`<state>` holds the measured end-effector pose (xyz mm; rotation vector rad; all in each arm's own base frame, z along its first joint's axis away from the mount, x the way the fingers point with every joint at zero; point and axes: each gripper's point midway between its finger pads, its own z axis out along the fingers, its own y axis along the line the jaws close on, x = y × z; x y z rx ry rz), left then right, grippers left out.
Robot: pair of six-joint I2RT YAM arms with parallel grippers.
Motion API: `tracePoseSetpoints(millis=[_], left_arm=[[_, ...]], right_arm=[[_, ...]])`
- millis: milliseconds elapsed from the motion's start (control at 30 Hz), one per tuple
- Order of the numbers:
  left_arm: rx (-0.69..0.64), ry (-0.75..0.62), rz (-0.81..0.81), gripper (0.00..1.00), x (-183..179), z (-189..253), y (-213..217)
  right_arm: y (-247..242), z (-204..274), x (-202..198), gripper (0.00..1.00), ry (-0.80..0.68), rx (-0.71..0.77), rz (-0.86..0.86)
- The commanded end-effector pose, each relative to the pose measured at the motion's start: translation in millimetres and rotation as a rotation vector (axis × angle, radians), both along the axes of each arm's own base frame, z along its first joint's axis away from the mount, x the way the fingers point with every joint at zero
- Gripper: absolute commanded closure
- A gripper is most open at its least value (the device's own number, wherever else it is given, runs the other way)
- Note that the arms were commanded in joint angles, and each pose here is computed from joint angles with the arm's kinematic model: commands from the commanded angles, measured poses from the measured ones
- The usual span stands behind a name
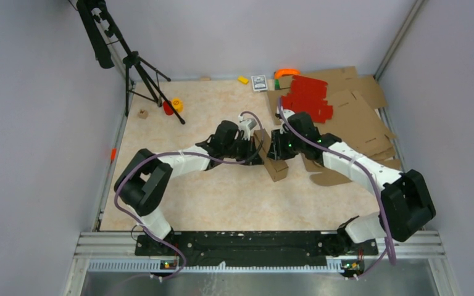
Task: Fold the paper box
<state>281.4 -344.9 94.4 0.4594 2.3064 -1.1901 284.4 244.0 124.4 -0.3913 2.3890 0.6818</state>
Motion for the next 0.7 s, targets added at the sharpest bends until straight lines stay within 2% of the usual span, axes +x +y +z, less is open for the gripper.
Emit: tracePoseSetpoints(millis=[0, 100, 133, 167, 267, 467, 667], left_arm=[[-0.031, -0.086, -0.003, 1.0, 3.3, 35.1, 10.6], [-0.032, -0.125, 0.01, 1.0, 11.7, 54.6, 21.7], [-0.032, -0.139, 0.013, 1.0, 15.3, 62.7, 25.4], [-0.032, -0.149, 0.023, 1.0, 20.5, 69.8, 30.3], [-0.06, -0.195, 0.053, 1.0, 40.5, 97.2, 42.1], [-0.05, -0.241, 0.052, 1.0, 78.8, 120.9, 37.6], [-0.049, -0.245, 0.062, 1.0, 121.5, 107.7, 20.2]], right_arm=[[-5.2, 39.7, -2.0, 0.64, -0.054, -0.004, -0.004], [-10.1, 55.8, -5.4, 0.64, -0.083, 0.014, -0.021], [-11.5, 58.1, -7.7, 0.68, -0.084, 0.021, -0.027], [-12.9, 59.3, -10.5, 0.73, -0.083, 0.026, -0.03], [-15.3, 56.6, -21.3, 1.0, -0.066, 0.046, -0.027], [-16.9, 25.0, -42.0, 1.0, 0.012, 0.061, -0.009], [-21.2, -8.1, -46.8, 1.0, 0.065, 0.033, -0.029]])
